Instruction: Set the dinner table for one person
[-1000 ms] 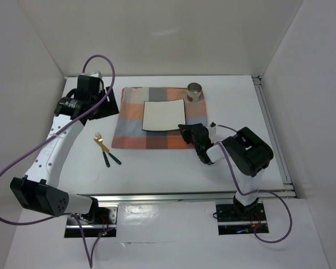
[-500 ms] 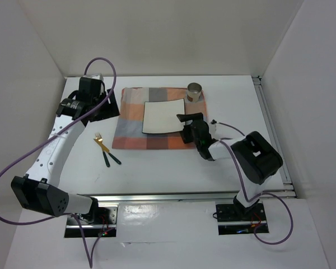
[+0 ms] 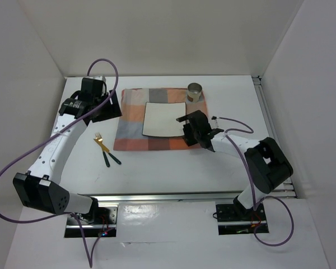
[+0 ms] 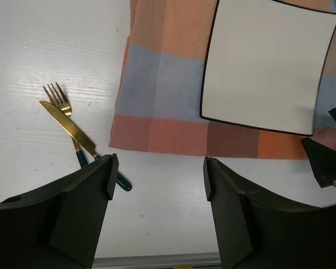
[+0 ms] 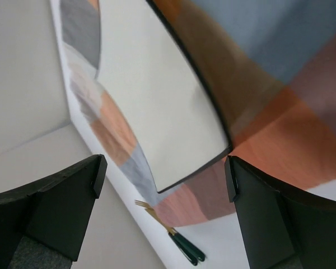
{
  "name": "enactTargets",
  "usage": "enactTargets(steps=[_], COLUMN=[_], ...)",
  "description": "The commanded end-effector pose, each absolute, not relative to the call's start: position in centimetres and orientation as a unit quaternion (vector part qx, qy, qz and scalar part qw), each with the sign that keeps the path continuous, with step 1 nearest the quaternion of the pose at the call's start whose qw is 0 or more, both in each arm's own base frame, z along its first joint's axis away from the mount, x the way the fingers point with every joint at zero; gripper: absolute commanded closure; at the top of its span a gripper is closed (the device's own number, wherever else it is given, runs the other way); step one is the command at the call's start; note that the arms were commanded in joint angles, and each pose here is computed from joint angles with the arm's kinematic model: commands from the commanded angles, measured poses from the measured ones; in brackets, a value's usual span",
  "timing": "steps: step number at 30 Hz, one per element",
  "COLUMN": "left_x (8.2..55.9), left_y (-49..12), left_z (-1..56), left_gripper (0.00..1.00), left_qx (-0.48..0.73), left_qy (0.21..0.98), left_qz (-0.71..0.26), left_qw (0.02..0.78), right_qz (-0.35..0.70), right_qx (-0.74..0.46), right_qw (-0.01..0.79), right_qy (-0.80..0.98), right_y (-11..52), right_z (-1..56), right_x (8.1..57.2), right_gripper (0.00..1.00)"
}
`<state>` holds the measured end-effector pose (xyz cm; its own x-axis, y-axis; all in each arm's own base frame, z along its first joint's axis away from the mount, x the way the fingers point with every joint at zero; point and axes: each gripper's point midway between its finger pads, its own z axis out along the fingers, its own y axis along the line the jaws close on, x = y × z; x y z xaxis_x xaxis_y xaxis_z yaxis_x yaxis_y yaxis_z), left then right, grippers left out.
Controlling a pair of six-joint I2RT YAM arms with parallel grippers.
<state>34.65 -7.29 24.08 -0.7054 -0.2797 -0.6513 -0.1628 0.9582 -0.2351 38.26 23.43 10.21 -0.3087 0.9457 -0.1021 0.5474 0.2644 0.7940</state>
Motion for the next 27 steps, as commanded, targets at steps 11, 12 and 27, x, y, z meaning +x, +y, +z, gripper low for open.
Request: enactTargets(steps=[11, 12, 27], left_x=[35.5, 35.4, 31.5], left_y=[-7.7, -7.7, -2.6], left_z=[25.2, 24.8, 13.4], left_gripper=[0.21, 0.21, 0.23], left_qx=[-0.120, -0.120, -0.284], left_qy=[0.910, 0.912, 0.924], left_qz=[-0.099, -0.098, -0.043], left_qw=[0.384, 0.379, 0.251], right_qz=[0.287, 0.292, 0.305], right_qx=[0.480, 0.467, -0.043], right_qw=[0.282, 0.297, 0.331], right_qy=[0.780, 0.780, 0.892], right_y=[23.3, 23.2, 30.6], right_z=[11.8, 13.0, 18.8], right_x=[38.7, 39.0, 35.9], right_gripper=[0.00, 0.00, 0.06])
